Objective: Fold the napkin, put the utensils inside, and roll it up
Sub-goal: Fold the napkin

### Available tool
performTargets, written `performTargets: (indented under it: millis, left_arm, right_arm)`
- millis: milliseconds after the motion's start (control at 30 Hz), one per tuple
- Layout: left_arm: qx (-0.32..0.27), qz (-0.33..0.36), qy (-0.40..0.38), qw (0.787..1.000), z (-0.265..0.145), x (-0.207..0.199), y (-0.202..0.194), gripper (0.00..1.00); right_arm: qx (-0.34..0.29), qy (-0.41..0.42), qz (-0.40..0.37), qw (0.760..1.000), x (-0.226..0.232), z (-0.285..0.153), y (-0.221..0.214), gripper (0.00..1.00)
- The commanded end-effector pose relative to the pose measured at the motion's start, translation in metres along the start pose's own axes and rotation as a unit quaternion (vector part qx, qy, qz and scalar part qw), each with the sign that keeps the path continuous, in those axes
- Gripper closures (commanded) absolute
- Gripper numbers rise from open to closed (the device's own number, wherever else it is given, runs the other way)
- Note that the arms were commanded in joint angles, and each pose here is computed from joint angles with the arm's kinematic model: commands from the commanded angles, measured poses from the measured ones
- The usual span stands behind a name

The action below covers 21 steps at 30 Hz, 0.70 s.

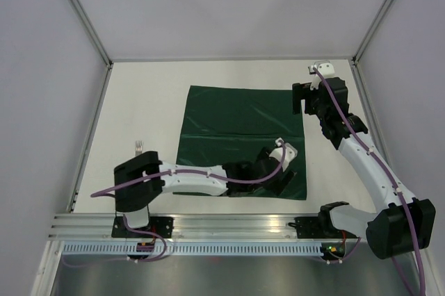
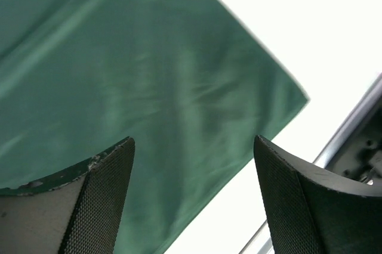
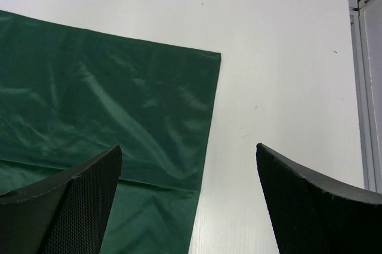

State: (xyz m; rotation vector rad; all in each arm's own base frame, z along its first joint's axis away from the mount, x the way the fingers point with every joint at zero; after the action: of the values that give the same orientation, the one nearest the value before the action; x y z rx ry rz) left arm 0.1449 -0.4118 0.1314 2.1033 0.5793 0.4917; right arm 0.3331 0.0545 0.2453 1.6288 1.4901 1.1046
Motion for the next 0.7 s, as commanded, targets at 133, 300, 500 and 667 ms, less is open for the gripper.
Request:
performTargets:
  millis: [133,300,500,667]
  left_arm:
    - [-0.060,-0.012,-0.054,0.997,0.029,-0.069,0.034,0.22]
    - [-0.052,0.007,-0.081,0.995,0.044,-0.098,0.023,0.25]
    - [-0.046,0.015,-0.093,0.994,0.059,-0.113,0.014,0.26]
    - [-0.051,0.022,-0.099,0.993,0.067,-0.117,0.010,0.27]
  right_arm:
    - [-0.019,-0.029,-0.005,0.999,-0.008,-0.003,0.006,0.02]
    - [-0.022,-0.028,-0.003,0.999,-0.007,-0.005,0.007,0.02]
    - [-0.017,-0.029,-0.004,0.999,-0.008,-0.003,0.005,0.02]
    - [-0.017,-0.029,-0.005,0.999,-0.008,-0.004,0.005,0.02]
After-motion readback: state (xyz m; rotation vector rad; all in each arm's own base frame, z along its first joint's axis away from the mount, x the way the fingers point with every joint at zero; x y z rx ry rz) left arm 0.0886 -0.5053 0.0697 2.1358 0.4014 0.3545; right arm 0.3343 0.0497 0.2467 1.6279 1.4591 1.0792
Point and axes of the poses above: each gripper's point midway between its finger pads, its own z axis out along the fingers, its own x axis along the line the jaws close on, y = z × x, the point moved 4 cm from there along -z, back along the fingers, and after that the axes turned 14 degrees about z, right-handed, at the moved point
